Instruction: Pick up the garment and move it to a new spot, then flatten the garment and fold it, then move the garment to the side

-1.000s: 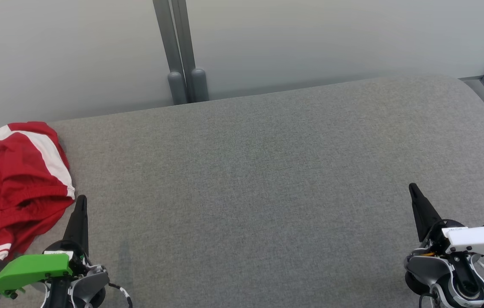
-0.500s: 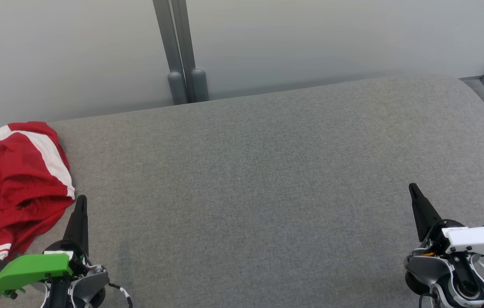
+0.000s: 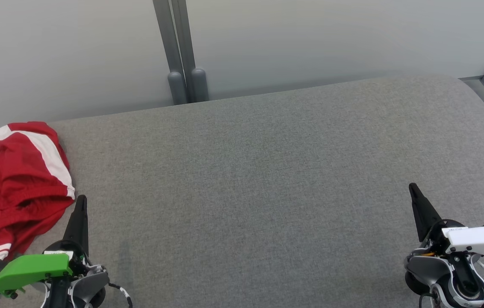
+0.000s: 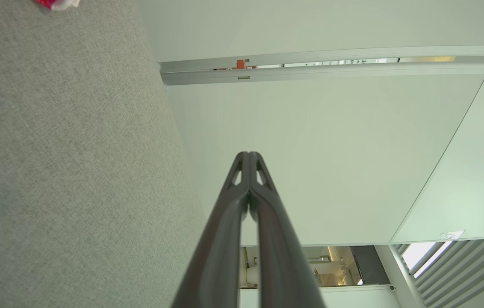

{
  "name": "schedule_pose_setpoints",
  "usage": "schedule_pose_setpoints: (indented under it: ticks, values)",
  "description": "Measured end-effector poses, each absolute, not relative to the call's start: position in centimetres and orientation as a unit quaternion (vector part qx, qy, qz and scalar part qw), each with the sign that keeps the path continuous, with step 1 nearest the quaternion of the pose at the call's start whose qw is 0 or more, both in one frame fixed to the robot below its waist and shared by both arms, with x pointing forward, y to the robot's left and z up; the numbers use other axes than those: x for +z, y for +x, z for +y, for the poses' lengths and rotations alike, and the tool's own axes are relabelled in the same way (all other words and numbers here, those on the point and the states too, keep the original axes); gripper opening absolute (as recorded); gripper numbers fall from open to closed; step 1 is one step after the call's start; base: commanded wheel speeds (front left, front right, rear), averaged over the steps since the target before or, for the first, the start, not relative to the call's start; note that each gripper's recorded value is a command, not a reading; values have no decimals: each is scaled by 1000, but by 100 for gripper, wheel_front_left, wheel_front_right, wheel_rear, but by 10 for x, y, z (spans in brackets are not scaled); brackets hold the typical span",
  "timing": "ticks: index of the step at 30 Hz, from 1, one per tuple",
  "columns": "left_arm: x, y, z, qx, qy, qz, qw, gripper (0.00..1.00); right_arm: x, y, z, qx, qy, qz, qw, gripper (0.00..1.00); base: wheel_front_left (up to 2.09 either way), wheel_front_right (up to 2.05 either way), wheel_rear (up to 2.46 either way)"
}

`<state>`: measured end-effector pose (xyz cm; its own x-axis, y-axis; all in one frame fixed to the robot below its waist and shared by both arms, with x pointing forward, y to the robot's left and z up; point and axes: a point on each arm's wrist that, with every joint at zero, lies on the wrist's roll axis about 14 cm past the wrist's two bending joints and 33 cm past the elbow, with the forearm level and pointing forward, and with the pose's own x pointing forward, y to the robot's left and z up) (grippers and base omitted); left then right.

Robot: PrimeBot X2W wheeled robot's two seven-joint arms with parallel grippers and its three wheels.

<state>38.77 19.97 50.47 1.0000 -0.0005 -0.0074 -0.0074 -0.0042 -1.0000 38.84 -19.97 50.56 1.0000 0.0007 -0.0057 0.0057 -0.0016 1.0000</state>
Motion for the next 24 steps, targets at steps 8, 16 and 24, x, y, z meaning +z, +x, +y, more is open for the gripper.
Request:
schedule_pose_setpoints:
  ticks: [8, 16, 24]
  values:
    - [505, 388, 200, 2, -709, 3, 706, 0, 506, 388, -200, -2, 708, 2, 707, 0, 0, 0, 0]
    - [505, 388, 200, 2, -709, 3, 706, 0, 506, 388, -200, -2, 708, 2, 707, 0, 0, 0, 0]
    - [505, 388, 200, 2, -709, 3, 706, 0, 506, 388, -200, -2, 708, 2, 707, 0, 0, 0, 0]
